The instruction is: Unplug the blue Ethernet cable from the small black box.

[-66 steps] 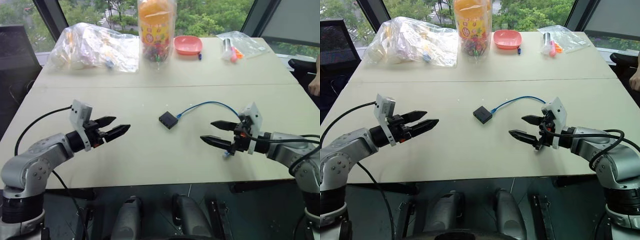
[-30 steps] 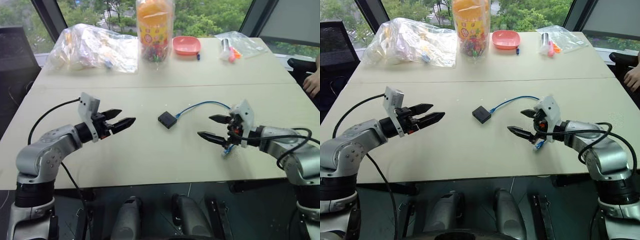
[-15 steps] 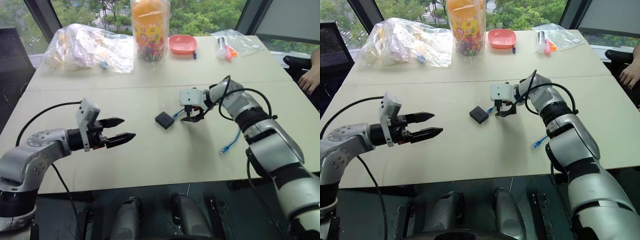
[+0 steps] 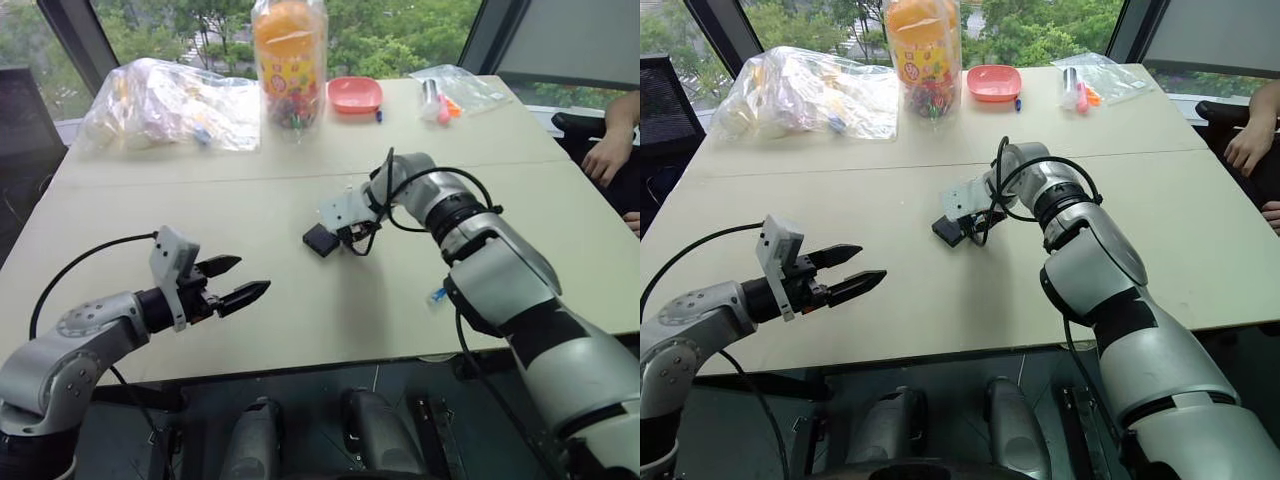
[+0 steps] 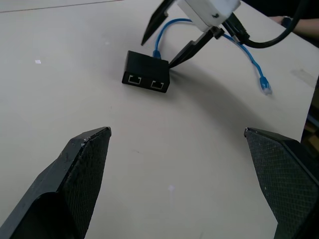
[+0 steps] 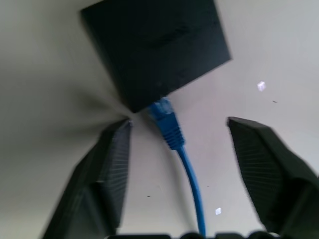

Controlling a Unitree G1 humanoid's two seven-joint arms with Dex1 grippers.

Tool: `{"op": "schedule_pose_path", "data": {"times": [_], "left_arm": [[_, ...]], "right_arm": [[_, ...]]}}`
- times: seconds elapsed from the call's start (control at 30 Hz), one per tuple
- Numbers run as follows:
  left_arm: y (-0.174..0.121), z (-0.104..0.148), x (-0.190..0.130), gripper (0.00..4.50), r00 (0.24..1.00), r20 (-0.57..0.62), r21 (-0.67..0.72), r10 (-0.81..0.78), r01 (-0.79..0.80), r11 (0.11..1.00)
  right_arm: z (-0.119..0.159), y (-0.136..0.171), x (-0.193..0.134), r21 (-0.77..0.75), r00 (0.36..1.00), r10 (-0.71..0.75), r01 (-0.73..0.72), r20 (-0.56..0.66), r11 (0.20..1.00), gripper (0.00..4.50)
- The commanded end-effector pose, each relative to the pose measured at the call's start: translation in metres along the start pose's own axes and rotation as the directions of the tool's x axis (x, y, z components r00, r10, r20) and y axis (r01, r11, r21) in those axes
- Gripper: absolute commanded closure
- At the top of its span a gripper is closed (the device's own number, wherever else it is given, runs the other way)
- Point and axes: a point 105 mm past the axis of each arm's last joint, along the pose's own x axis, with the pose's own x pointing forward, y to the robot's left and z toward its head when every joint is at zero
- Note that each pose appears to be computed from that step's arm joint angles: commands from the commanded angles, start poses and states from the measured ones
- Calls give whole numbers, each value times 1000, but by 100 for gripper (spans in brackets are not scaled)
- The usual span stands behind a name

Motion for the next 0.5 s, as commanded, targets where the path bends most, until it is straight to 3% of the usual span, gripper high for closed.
{"op": "schedule_pose_path", "data": {"times": [0.03,0.07,0.2,0.23,0.33,0.43,0.5], "left_arm": [[2,17,-7,0,998,59,46,33,-36,998],[6,19,-8,0,997,69,42,42,-45,998],[20,23,-3,0,996,74,30,50,-52,998],[23,24,0,0,997,69,36,40,-42,998],[38,39,11,0,996,85,48,8,-12,999],[54,60,23,0,990,139,30,-14,10,1000],[68,82,36,0,974,228,-65,-3,18,998]], "right_arm": [[-17,30,21,26,993,99,-97,-63,995,389],[-17,37,25,82,992,122,-118,-35,990,434],[-3,29,33,201,997,32,-45,65,979,434],[-4,15,28,223,996,-71,57,58,973,434],[-19,-23,2,235,916,-402,387,17,892,434],[-33,-28,-16,197,840,-542,531,5,824,434],[-28,-23,-30,149,779,-624,611,61,777,434]]}}
